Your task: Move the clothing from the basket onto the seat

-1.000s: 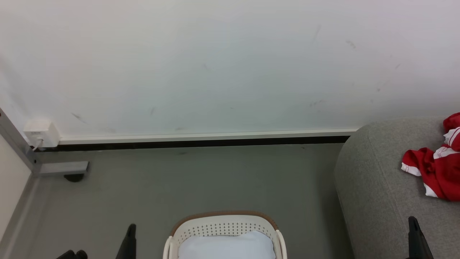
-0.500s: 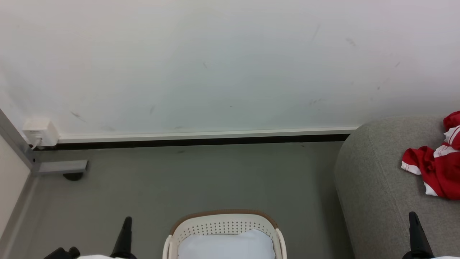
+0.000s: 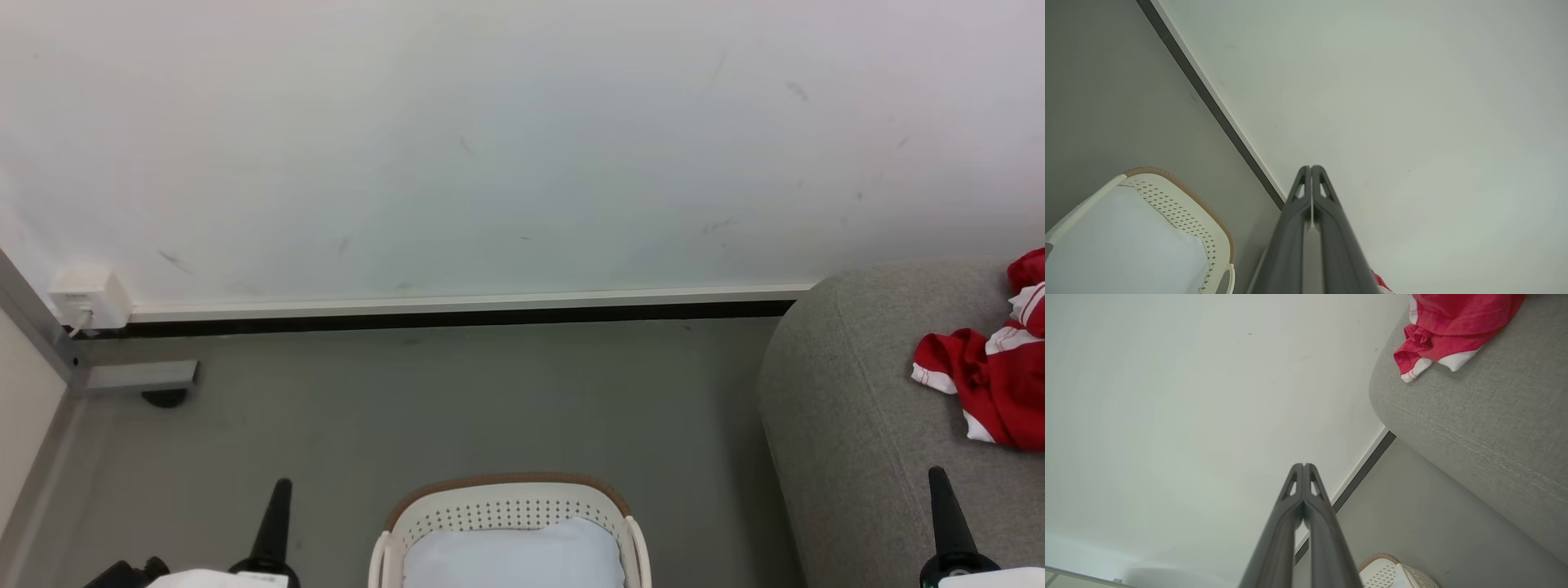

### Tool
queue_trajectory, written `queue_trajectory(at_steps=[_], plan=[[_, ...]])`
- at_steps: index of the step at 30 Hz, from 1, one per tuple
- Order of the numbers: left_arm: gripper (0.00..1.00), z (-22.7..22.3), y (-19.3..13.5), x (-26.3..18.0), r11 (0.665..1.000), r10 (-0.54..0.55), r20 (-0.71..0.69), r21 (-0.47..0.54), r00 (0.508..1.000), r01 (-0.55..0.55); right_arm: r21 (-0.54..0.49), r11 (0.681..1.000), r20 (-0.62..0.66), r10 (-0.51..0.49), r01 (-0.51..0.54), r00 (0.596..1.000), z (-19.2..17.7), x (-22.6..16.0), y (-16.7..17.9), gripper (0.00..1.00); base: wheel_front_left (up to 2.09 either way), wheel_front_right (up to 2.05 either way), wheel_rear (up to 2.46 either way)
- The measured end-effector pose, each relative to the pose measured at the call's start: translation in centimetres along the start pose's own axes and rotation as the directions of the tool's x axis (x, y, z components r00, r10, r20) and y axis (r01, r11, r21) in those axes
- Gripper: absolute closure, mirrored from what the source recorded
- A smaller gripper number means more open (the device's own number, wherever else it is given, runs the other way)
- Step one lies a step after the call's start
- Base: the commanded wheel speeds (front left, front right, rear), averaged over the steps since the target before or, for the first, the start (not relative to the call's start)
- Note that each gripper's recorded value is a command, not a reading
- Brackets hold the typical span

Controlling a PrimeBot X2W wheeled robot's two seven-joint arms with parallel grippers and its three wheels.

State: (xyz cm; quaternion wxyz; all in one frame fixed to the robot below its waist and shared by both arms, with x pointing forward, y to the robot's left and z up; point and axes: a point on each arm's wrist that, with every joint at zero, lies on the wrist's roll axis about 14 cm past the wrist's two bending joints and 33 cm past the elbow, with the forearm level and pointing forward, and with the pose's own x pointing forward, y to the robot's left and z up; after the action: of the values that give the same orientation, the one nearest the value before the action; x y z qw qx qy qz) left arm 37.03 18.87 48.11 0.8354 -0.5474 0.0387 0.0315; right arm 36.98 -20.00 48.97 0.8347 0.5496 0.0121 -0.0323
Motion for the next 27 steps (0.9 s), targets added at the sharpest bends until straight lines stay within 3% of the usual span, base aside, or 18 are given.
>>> queue_trajectory(at_steps=[27], plan=[[1.00, 1.02, -0.92, 0.87, 0.974, -0.038, 0.009, -0.225, 0.999, 0.039, 0.227, 0.974, -0.014, 0.028, -0.024, 1.000, 0.18, 0.96, 0.80, 1.00, 0.00, 0.00, 0.00]])
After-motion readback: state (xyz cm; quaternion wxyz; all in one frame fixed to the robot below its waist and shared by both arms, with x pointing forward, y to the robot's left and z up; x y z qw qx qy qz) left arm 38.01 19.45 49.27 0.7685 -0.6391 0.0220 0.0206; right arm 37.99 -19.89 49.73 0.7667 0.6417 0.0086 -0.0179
